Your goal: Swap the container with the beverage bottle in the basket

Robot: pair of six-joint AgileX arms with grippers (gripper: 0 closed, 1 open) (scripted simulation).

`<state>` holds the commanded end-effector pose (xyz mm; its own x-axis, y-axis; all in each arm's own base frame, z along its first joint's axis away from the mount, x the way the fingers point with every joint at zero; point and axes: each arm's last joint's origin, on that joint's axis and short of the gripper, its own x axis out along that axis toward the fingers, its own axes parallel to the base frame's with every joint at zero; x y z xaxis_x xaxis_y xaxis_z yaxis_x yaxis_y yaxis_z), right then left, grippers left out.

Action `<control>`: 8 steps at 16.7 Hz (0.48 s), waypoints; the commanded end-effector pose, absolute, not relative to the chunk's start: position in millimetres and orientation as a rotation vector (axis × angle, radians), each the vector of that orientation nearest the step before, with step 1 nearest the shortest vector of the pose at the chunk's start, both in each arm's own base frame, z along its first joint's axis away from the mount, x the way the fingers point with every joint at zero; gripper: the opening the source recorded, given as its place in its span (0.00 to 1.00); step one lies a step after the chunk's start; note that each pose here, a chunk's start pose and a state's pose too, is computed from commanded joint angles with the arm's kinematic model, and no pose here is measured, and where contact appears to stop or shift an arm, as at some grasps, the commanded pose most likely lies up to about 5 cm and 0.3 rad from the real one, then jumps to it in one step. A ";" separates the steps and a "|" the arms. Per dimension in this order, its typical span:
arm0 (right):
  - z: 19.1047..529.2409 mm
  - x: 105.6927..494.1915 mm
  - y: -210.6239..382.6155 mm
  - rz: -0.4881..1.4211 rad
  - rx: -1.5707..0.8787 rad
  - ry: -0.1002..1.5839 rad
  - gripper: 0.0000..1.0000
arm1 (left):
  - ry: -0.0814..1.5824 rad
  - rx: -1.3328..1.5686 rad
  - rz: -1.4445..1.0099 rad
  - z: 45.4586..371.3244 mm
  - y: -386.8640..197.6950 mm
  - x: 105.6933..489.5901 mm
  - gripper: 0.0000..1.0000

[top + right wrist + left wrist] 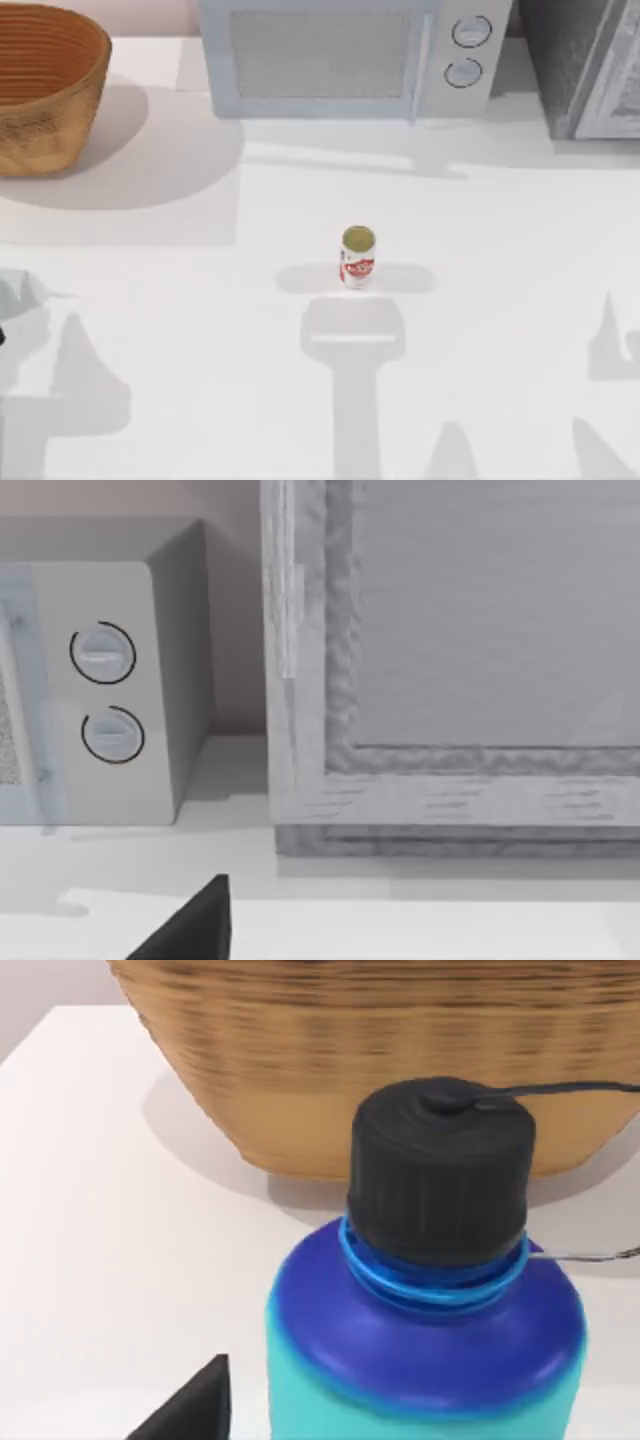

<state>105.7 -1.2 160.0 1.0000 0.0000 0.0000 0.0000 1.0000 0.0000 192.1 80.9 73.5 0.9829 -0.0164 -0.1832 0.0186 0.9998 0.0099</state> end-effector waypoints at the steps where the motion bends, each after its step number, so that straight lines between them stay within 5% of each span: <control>1: 160.0 105.7 -1.2 0.000 0.000 0.000 1.00 | 0.189 0.009 -0.018 68.7 82.7 191.4 1.00; 8: 160.0 105.7 -1.2 0.000 0.000 0.000 1.00 | 0.199 0.004 -0.020 58.8 85.9 189.3 1.00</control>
<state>105.7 -1.2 160.0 1.0000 0.0000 0.0000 0.0000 1.0000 0.0000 189.3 85.9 58.8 0.9800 -0.0193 -0.1980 0.0200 0.9998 0.0018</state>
